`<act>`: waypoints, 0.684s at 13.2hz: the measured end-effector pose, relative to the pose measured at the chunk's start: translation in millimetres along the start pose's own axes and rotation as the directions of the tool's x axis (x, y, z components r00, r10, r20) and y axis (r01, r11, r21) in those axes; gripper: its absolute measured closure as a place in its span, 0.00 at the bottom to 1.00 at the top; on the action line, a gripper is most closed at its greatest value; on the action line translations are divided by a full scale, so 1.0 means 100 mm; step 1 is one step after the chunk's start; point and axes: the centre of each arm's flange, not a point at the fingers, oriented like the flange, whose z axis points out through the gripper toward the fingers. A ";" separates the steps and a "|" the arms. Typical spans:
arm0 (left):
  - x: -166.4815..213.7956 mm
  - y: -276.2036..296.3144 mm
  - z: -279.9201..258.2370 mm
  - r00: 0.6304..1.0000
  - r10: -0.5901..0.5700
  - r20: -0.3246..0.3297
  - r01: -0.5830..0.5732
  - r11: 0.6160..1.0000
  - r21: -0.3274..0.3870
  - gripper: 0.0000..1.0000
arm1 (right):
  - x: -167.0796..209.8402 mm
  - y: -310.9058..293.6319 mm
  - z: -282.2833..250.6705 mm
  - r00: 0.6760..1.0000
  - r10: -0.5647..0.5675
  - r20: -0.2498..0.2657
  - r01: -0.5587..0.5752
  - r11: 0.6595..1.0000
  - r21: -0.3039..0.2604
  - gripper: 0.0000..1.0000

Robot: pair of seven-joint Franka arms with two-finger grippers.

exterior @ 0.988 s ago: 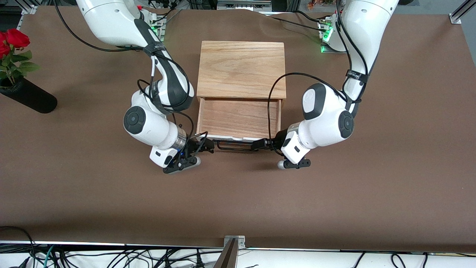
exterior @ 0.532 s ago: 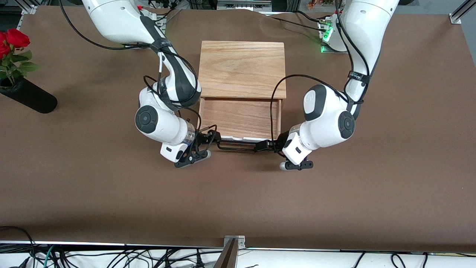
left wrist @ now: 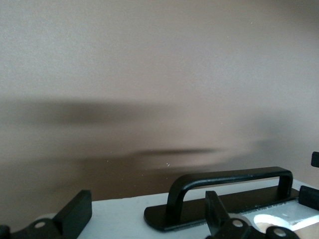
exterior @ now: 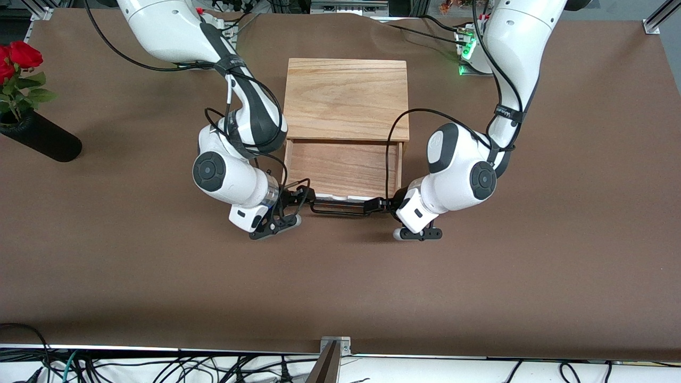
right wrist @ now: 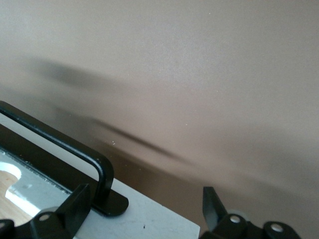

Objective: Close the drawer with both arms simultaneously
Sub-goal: 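Lower both grippers onto the white drawer front beside the black handle, then push the drawer front with both grippers into the wooden cabinet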

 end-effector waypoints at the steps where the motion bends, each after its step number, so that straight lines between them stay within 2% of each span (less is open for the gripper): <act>1: 0.00 0.00 0.00 1.000 0.006 0.004 -0.006 1.000 0.001 0.00 | 0.00 0.00 0.00 1.000 0.000 0.002 0.000 1.000 0.000 0.00; 9: -0.10 0.03 0.02 0.993 0.047 0.108 -0.050 0.998 0.025 0.00 | -0.08 -0.10 0.05 0.997 -0.014 0.080 0.013 1.000 0.011 0.00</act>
